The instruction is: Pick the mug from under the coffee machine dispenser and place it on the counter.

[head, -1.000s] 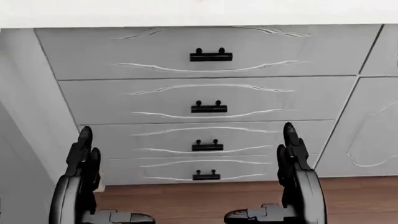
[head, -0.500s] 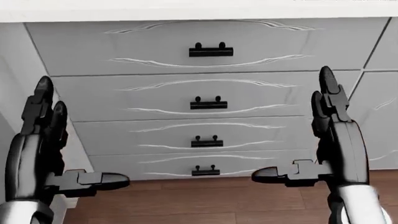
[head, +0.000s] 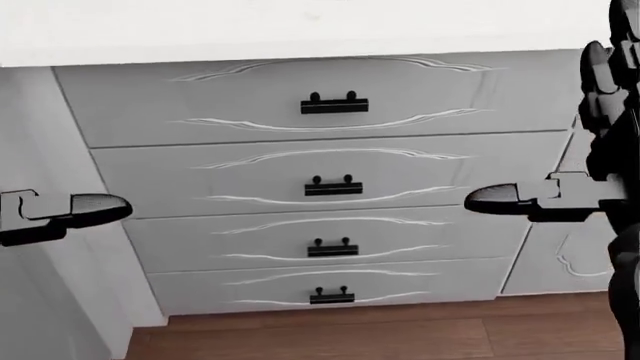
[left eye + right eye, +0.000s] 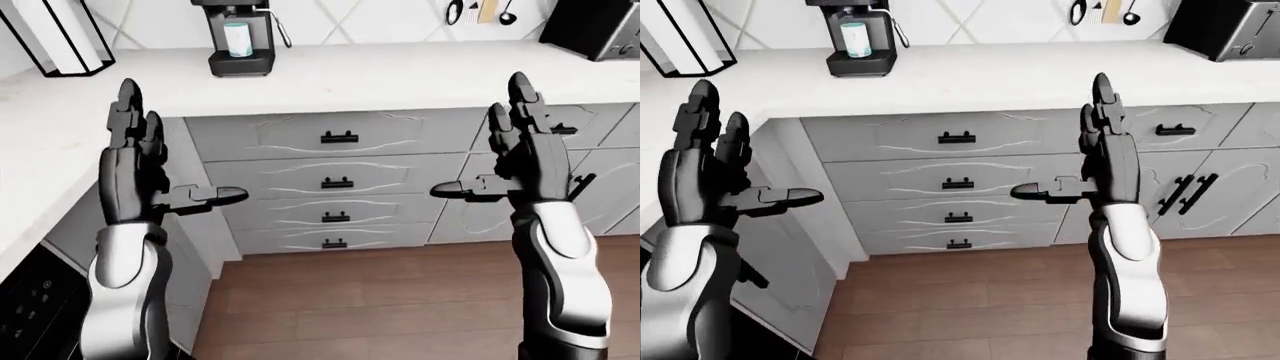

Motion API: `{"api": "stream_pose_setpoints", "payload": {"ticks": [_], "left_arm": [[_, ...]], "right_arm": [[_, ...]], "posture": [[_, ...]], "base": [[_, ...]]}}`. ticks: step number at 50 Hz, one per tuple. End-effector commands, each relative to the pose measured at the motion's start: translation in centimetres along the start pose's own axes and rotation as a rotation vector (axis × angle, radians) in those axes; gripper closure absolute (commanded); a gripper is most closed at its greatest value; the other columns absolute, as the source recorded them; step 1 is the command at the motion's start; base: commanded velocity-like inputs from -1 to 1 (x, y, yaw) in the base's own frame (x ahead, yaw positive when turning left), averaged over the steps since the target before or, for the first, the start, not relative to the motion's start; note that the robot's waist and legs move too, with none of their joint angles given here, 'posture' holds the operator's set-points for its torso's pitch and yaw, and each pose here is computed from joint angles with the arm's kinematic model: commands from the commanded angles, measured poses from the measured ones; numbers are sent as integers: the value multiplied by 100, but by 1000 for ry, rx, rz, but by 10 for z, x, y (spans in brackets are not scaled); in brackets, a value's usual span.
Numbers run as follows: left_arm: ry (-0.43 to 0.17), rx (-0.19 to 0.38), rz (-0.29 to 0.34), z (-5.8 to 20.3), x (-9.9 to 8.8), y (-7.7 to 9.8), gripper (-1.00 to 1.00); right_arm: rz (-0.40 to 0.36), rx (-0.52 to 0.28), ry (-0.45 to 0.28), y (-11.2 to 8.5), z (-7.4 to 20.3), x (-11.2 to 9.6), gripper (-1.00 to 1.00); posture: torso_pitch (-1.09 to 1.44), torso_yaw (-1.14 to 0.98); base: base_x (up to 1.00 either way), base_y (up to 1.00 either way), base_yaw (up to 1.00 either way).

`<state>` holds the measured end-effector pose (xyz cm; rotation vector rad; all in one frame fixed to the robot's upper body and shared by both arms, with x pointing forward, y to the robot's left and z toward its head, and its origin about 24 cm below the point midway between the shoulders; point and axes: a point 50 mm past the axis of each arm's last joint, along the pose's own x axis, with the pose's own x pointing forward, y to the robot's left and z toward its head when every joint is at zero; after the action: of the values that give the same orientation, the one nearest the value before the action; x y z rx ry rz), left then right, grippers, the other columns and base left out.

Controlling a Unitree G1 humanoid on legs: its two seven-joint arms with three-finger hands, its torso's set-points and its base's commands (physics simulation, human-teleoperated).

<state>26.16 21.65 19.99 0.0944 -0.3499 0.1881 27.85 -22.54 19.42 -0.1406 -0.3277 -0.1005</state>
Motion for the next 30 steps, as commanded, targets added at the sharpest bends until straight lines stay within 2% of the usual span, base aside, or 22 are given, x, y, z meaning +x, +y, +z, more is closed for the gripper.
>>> {"api": "stream_pose_setpoints", "payload": {"ticks": [1, 30], "left_arm": [[-57, -4, -12, 12, 1, -2, -100], [-73, 1, 6, 20, 3, 6, -100]], "right_arm": [[-8, -14, -80, -3, 19, 3, -100], [-12, -33, -104, -7, 31, 5, -100]], "posture": [[0, 0], [0, 0]], "base": [[20, 0, 0], [31, 0, 0]]}}
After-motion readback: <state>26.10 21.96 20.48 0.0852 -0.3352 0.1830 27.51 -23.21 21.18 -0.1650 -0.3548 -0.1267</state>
